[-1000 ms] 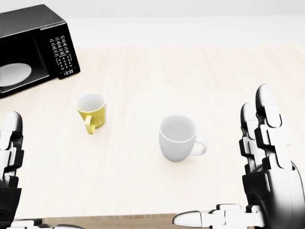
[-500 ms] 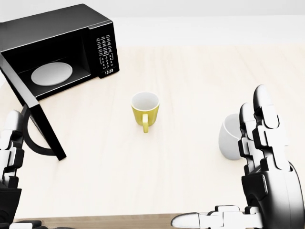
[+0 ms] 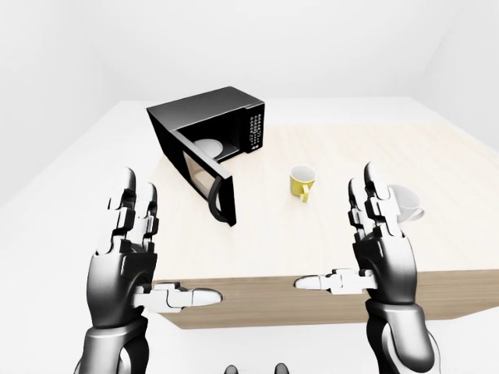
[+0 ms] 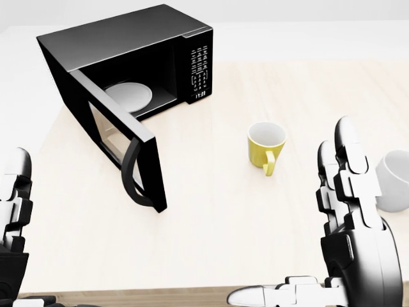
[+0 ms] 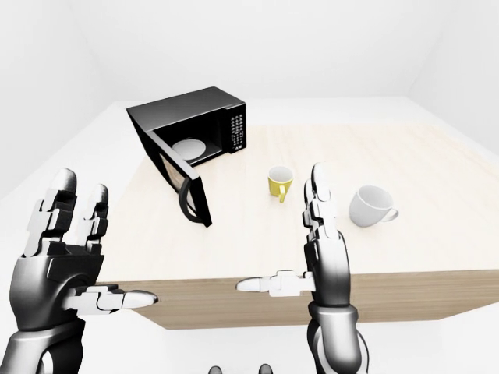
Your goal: Close the microwave.
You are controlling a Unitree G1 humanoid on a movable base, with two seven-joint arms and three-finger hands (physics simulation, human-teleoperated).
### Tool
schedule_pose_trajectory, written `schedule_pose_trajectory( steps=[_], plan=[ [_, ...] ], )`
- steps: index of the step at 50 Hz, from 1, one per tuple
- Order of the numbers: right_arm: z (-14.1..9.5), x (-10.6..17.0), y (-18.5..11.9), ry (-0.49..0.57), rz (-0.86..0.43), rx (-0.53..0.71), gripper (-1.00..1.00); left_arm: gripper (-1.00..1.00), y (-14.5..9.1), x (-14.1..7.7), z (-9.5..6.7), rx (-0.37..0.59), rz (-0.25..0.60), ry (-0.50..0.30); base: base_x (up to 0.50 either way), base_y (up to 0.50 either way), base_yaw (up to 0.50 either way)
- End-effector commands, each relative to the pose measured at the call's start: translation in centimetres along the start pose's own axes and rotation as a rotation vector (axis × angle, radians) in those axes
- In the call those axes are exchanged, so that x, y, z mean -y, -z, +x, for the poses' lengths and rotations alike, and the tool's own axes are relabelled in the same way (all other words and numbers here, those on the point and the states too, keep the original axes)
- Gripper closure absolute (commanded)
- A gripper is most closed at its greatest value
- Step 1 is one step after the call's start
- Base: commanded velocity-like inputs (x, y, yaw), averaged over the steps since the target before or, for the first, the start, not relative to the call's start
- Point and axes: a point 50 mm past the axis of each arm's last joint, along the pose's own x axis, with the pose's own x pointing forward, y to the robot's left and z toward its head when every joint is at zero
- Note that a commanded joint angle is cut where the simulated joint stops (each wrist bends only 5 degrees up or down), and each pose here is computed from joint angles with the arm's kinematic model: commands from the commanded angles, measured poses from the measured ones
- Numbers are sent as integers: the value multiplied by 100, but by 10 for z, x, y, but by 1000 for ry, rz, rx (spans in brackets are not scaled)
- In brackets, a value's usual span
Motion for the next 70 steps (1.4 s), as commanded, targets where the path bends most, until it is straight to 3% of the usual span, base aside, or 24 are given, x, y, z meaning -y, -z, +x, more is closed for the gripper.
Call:
schedule_pose_trajectory(
  steps=[1,62,70],
  plan=[
    [0,-1,2,-2,-1,-8,-100,-100,1,0,0,-3,2,0,0,50,0],
    [1,-2,4,5,6,-15,-100,-100,5,1,0,-22,5,10,0,50,0],
    [2,-1,2,20,20,-1,-100,-100,7,5,0,-39,35,21,0,2,0]
  ],
)
